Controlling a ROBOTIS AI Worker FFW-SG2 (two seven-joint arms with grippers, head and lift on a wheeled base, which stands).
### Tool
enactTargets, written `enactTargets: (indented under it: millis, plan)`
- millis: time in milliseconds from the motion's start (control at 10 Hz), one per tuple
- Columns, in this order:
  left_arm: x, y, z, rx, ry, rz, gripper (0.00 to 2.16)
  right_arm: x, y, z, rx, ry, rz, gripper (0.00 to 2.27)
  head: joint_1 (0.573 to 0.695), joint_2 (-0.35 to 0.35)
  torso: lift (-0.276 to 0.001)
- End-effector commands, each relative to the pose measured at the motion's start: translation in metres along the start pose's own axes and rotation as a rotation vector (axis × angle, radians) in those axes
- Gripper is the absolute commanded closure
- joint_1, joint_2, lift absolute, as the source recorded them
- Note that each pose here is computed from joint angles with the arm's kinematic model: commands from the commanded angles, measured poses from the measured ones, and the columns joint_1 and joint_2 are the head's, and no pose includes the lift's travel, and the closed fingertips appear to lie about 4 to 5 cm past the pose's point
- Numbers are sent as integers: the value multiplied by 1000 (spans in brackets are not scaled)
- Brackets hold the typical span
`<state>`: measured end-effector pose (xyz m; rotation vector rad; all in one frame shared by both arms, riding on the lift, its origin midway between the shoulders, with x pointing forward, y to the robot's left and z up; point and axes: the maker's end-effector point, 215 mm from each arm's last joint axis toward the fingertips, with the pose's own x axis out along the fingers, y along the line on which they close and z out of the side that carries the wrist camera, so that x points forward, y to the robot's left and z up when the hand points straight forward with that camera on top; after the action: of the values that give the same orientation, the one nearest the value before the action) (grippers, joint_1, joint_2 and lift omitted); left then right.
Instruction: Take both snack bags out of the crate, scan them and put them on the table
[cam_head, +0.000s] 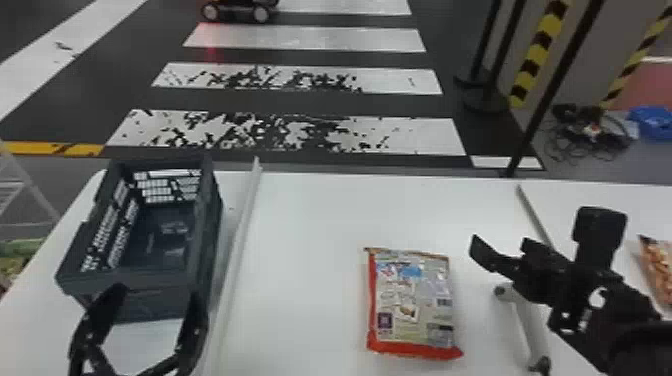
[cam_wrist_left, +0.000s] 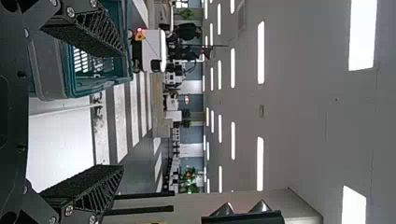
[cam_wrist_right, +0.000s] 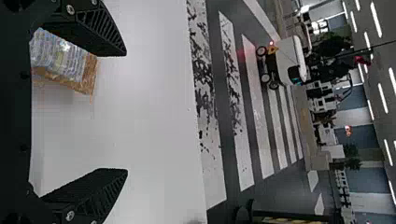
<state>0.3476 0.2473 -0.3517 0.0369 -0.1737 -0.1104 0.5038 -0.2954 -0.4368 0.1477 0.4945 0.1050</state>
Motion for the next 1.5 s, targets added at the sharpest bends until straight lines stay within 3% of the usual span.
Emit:
enactTargets:
  millis: [0, 600, 1400]
  plan:
    - [0, 0, -3, -2, 5, 1, 151, -14, -27, -11, -36, 16, -69, 107, 695, -59, -94]
    - [-2, 1, -11, -7, 19, 4, 151, -54, -62, -71, -52, 128, -165, 80, 695, -156, -94]
    - [-3, 0, -11, -11, 16, 4, 151, -51, -46, -111, -31, 238, -85, 215, 695, -129, -94]
